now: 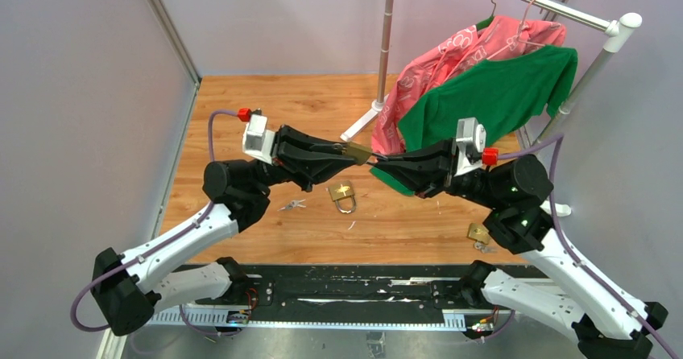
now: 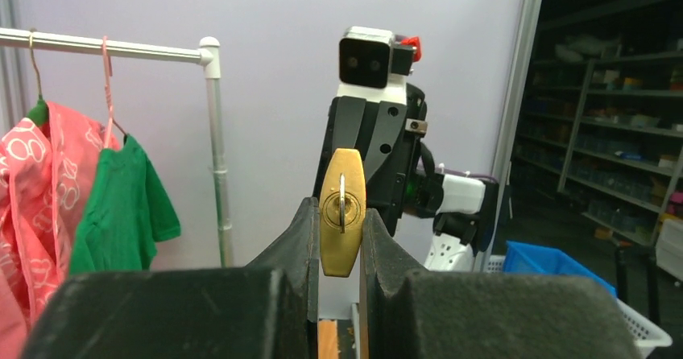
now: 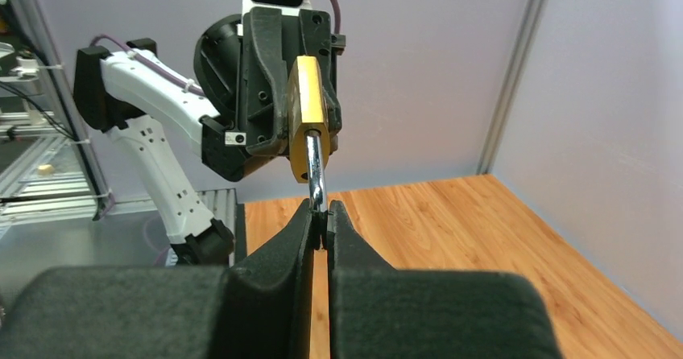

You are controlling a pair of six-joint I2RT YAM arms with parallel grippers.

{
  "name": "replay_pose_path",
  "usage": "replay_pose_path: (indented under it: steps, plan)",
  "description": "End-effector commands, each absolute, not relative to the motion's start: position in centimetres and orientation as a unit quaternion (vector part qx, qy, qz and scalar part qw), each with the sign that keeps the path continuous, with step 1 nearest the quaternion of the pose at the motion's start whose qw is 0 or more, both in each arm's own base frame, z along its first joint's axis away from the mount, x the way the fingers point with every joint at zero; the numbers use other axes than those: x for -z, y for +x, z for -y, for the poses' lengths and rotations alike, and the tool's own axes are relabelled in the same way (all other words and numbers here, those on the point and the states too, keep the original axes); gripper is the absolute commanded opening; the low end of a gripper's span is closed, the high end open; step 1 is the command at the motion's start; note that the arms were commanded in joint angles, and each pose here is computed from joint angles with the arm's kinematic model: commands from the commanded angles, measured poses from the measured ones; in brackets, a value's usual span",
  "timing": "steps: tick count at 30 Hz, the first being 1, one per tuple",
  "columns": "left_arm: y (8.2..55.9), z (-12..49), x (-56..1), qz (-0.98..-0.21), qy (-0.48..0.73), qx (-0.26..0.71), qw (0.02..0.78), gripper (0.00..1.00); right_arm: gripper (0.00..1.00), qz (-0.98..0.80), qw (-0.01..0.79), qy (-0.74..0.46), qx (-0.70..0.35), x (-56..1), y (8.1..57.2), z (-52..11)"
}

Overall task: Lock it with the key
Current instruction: Lock the lock.

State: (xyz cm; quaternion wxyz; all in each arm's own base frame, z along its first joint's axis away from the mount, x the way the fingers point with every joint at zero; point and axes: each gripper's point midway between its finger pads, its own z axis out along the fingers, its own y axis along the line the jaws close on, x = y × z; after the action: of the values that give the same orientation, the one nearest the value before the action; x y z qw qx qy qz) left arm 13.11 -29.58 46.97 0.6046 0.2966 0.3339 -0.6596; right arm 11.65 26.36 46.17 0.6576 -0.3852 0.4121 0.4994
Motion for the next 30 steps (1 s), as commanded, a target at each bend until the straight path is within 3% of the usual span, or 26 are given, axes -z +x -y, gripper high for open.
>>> replay_pose_path:
  steps: [1, 12, 20, 24, 28, 30]
  plan:
    - [16.4, 32.5, -41.8, -0.424, 0.319, 0.617, 0.581, 0.00, 0.00, -0.398, 0.671, -0.418, -0.465, -47.5, 10.1, -24.8]
    - [15.9, 32.8, -39.4, -0.422, 0.389, 0.573, 0.585, 0.13, 0.00, -0.466, 0.637, -0.474, -0.390, -44.9, 11.3, -24.2]
    - [15.3, 32.5, -37.2, -0.443, 0.400, 0.571, 0.564, 0.12, 0.00, -0.482, 0.618, -0.496, -0.374, -42.5, 12.2, -25.1]
    - [15.3, 32.6, -36.5, -0.451, 0.397, 0.574, 0.556, 0.26, 0.00, -0.490, 0.607, -0.505, -0.368, -41.7, 12.8, -25.7]
    - [15.1, 32.4, -36.5, -0.449, 0.398, 0.573, 0.558, 0.23, 0.00, -0.493, 0.605, -0.504, -0.369, -41.8, 13.0, -25.9]
    - [15.0, 32.4, -36.5, -0.448, 0.401, 0.573, 0.557, 0.14, 0.00, -0.493, 0.604, -0.504, -0.371, -42.0, 13.0, -26.0]
